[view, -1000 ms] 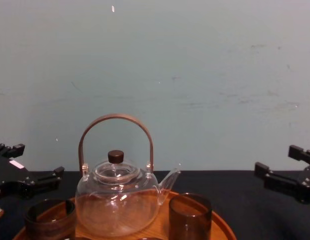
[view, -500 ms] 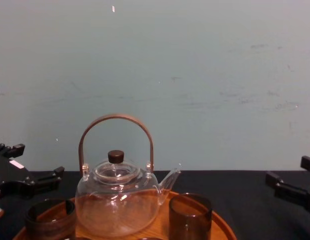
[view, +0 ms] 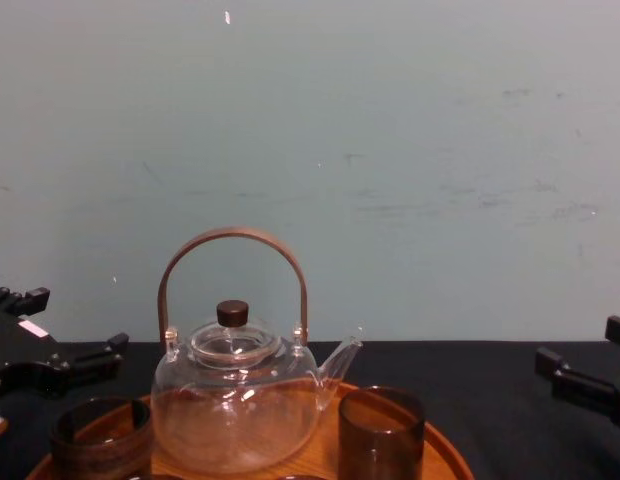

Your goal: Pick up the glass from the table and place it on the tray.

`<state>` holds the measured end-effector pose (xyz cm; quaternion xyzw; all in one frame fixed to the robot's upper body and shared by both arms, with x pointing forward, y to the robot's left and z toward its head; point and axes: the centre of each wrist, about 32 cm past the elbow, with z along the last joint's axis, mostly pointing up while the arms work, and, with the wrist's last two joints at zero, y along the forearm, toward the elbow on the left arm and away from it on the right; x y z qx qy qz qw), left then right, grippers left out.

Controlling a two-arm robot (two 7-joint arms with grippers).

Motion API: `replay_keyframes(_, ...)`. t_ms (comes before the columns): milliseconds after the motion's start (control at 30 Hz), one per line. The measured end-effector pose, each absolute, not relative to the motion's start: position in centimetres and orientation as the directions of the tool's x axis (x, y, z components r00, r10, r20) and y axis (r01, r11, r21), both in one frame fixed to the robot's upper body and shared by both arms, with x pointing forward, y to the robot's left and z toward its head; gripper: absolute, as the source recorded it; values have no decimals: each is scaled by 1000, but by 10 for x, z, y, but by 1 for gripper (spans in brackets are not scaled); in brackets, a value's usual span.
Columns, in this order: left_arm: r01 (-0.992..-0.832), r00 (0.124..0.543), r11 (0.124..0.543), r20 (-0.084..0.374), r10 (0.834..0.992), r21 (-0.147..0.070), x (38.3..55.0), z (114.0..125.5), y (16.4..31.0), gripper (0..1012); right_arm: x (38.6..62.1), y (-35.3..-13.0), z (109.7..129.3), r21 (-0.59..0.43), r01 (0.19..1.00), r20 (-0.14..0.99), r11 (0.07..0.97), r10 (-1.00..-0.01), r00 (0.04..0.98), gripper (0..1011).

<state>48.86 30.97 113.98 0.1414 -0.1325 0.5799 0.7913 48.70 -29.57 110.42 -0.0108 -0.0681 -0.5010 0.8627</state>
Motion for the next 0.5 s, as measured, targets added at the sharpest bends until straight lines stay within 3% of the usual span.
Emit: replay_keyframes(500, -955, 292, 287, 374, 880, 70, 489, 1140, 310, 1001, 487, -296, 1105, 50, 864, 127, 501, -861, 492, 1002)
